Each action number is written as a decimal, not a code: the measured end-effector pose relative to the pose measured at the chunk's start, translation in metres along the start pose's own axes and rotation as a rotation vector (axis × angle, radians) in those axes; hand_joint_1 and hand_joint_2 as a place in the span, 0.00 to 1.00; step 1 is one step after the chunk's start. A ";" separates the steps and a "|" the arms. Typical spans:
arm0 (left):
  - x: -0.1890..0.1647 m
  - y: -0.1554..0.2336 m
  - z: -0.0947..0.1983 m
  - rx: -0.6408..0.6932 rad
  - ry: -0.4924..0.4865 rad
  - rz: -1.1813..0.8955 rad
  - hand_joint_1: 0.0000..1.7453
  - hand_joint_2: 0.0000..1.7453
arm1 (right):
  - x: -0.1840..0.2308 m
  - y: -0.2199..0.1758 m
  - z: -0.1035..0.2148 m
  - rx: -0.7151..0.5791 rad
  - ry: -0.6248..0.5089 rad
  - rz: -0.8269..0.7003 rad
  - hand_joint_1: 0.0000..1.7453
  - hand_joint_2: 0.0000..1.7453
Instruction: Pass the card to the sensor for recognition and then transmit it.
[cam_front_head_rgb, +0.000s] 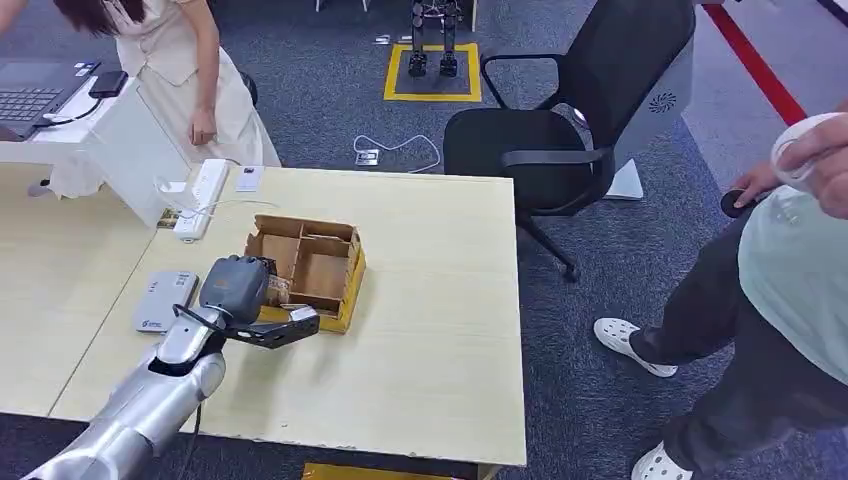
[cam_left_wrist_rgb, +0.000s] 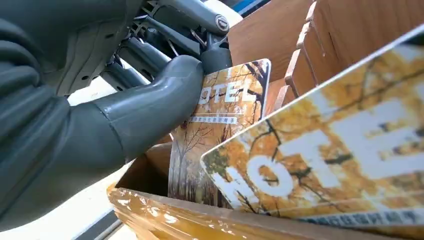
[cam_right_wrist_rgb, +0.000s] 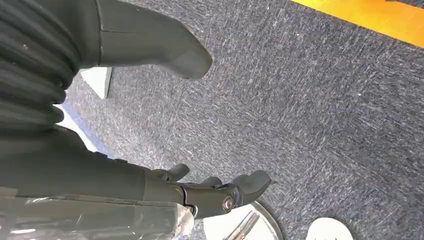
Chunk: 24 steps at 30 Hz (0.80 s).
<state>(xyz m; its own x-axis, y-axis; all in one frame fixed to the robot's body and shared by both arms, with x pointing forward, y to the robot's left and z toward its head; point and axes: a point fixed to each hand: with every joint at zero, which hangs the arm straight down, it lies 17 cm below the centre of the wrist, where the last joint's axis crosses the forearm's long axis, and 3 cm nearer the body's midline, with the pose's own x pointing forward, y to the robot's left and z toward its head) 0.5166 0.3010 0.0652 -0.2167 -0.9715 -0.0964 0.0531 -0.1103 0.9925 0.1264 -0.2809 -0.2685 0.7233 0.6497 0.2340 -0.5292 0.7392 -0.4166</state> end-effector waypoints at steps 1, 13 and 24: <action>0.000 0.000 0.000 0.001 0.000 0.000 1.00 1.00 | 0.000 0.000 0.000 0.000 0.000 0.000 0.00 1.00; 0.002 0.004 0.002 0.038 -0.003 0.011 1.00 1.00 | 0.000 0.001 0.000 0.003 -0.002 0.006 0.00 1.00; -0.004 0.009 0.004 0.074 0.002 0.006 1.00 1.00 | 0.001 0.000 0.000 -0.001 -0.003 0.008 0.00 1.00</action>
<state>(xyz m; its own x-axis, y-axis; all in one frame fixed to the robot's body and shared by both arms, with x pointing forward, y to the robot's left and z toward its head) 0.5137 0.3050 0.0744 -0.2146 -0.9725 -0.0903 -0.0181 -0.0885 0.9959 0.1269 -0.2808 -0.2684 0.7176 0.6564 0.2329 -0.5350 0.7336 -0.4190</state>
